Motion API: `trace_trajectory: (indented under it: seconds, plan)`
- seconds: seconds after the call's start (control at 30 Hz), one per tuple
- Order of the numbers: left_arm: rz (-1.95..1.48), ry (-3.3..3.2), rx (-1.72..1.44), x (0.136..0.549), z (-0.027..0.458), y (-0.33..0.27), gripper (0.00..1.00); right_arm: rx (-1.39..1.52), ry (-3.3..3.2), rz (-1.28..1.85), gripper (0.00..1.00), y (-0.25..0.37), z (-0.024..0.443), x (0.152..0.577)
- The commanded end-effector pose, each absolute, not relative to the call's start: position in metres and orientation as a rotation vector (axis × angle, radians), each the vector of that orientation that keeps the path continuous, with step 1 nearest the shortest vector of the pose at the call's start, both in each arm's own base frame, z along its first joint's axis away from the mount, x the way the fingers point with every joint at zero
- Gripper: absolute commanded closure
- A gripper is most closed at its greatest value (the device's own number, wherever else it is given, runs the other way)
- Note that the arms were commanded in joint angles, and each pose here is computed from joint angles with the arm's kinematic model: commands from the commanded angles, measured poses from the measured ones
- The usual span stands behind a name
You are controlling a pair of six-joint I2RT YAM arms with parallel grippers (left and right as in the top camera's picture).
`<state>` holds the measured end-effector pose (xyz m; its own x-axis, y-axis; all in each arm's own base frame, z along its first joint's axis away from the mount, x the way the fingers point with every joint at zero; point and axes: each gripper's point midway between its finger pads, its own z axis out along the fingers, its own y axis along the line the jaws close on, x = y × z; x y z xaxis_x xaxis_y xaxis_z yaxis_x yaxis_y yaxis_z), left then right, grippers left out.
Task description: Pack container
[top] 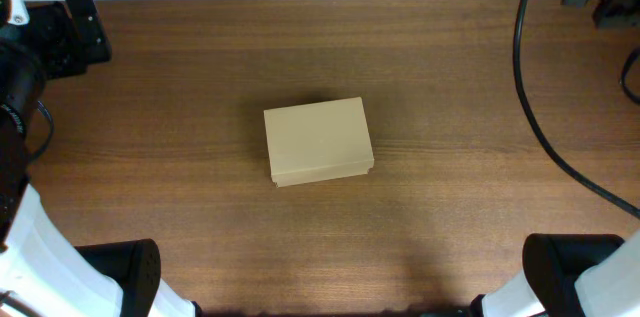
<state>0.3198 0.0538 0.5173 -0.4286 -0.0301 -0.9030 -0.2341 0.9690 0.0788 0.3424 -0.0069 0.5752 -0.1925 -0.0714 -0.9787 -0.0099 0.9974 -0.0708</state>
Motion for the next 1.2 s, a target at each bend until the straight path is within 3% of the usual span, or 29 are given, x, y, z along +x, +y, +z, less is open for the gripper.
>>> trace_trajectory:
  seconds: [0.0, 0.2, 0.37, 0.83, 1.17]
  plan:
    - [0.249, 2.007, -0.194, 0.319, 0.517, 0.057, 0.0, -0.029, 1.768, -0.087, 0.01, -0.014, 0.578, 0.321]
    - [0.249, 2.007, -0.194, 0.319, 0.517, 0.057, 0.0, -0.033, 1.781, -0.075, 0.01, -0.011, 0.559, 0.301]
    - [0.249, 2.007, -0.194, 0.319, 0.517, 0.057, 0.0, -0.039, 1.71, -0.065, 0.01, -0.009, 0.518, 0.293]
    - [0.249, 2.007, -0.194, 0.319, 0.517, 0.057, 0.0, -0.082, 1.809, -0.007, 0.01, 0.004, 0.29, 0.245]
    - [0.249, 2.007, -0.194, 0.319, 0.517, 0.057, 0.0, -0.081, 1.865, -0.002, 0.01, 0.004, 0.182, 0.224]
